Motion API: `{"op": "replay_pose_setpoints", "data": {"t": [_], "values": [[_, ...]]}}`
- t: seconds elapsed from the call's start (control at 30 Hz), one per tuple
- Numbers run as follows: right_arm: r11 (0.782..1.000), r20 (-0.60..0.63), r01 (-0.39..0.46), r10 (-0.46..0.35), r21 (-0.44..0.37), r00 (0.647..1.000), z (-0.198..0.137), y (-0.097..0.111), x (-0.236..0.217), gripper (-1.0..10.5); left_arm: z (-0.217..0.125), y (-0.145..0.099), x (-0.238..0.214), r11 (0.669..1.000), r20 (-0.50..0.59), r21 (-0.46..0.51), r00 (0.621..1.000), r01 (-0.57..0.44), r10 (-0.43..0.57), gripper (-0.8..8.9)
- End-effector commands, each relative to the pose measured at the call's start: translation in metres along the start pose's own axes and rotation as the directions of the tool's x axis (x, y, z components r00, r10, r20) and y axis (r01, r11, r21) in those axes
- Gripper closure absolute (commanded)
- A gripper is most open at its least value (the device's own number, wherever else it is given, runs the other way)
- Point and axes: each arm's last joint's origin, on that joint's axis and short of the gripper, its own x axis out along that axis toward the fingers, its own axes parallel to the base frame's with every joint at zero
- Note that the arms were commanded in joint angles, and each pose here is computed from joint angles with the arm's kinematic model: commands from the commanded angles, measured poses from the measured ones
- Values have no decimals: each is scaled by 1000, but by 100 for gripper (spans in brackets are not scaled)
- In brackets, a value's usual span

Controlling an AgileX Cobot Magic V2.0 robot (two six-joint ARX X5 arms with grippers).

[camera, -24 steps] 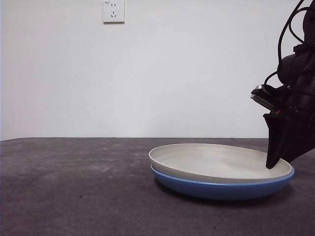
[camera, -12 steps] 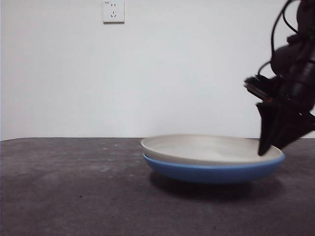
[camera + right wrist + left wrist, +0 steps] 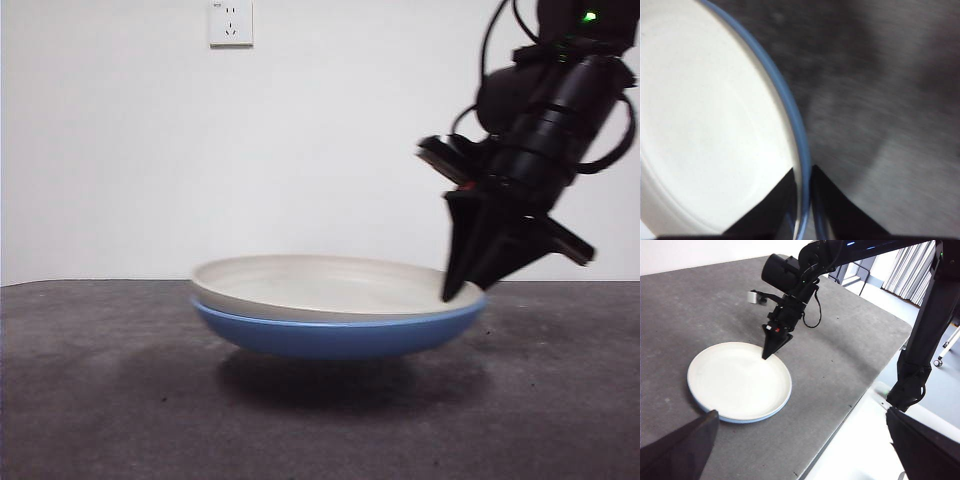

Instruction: Pick up the white plate, put it on the blue plate, put it on desk

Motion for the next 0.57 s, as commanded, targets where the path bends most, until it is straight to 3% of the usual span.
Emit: {"op": "replay_pose_setpoints", "data": {"t": [0.03, 0.23, 0.57], "values": [[999, 19, -27, 27, 18, 999, 7, 13, 6, 936, 5, -2, -5, 999, 30, 32, 999, 12, -13, 215], [998, 36, -41, 40, 41, 999, 12, 17, 18, 936, 5, -2, -5, 999, 30, 43, 999, 12, -13, 215], [996, 7, -11, 10, 93, 1000, 19, 3, 43, 936, 5, -2, -5, 999, 29, 42, 1000, 12, -13, 216]]}}
